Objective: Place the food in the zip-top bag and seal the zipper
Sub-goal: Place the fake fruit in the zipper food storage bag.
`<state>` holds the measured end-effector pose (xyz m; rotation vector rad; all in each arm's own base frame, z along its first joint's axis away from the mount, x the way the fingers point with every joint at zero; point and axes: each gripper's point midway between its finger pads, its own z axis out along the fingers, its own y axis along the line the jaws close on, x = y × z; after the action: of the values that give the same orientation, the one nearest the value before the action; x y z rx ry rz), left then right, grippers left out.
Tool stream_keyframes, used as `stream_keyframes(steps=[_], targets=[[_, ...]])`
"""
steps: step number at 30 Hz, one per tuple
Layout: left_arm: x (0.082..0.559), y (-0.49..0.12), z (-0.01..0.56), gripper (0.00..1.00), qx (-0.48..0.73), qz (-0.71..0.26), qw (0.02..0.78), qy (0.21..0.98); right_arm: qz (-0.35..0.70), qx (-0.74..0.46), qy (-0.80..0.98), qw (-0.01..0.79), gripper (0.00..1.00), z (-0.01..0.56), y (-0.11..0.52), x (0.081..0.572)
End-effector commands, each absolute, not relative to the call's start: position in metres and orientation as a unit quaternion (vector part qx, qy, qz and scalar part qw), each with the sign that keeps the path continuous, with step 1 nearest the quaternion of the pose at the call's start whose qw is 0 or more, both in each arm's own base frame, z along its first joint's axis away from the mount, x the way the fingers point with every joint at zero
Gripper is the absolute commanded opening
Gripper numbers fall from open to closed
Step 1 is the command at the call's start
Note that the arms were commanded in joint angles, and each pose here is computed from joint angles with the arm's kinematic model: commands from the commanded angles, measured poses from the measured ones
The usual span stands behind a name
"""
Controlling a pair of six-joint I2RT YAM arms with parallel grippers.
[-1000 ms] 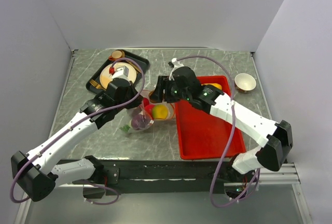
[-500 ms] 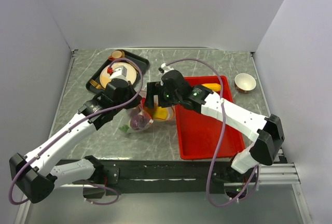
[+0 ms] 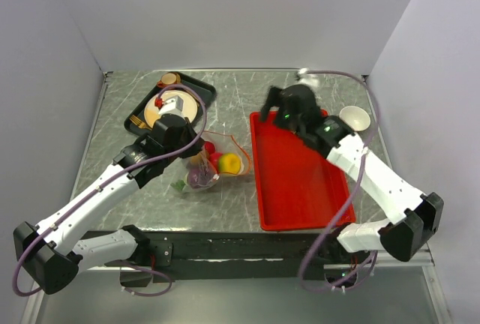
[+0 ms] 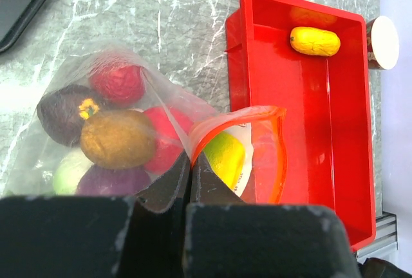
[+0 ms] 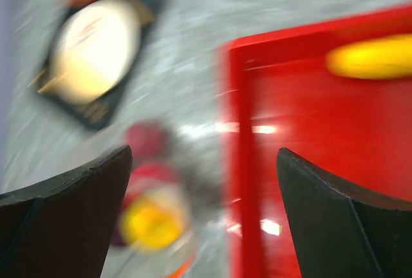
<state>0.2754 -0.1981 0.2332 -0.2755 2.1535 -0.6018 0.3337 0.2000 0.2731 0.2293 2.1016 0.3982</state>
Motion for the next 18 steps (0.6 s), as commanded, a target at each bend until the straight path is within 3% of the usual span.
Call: stream_keyframes(steps=[1, 9, 18], targets=[[0.278, -0.2, 0.243, 0.02, -0.117, -0.258, 0.442, 0.851, 0.063, 0.187, 0.88, 0.432, 1.0, 0.225, 0.126, 0.348], [0.276, -0.199, 0.242, 0.03, -0.119, -0.259, 0.44, 0.851, 0.004, 0.297, 0.874, 0.385, 1.0, 0.177, 0.063, 0.378], [0.274, -0.199, 0.241, 0.02, -0.119, -0.259, 0.437, 0.853, -0.007, 0.337, 0.874, 0.349, 1.0, 0.13, 0.047, 0.421]])
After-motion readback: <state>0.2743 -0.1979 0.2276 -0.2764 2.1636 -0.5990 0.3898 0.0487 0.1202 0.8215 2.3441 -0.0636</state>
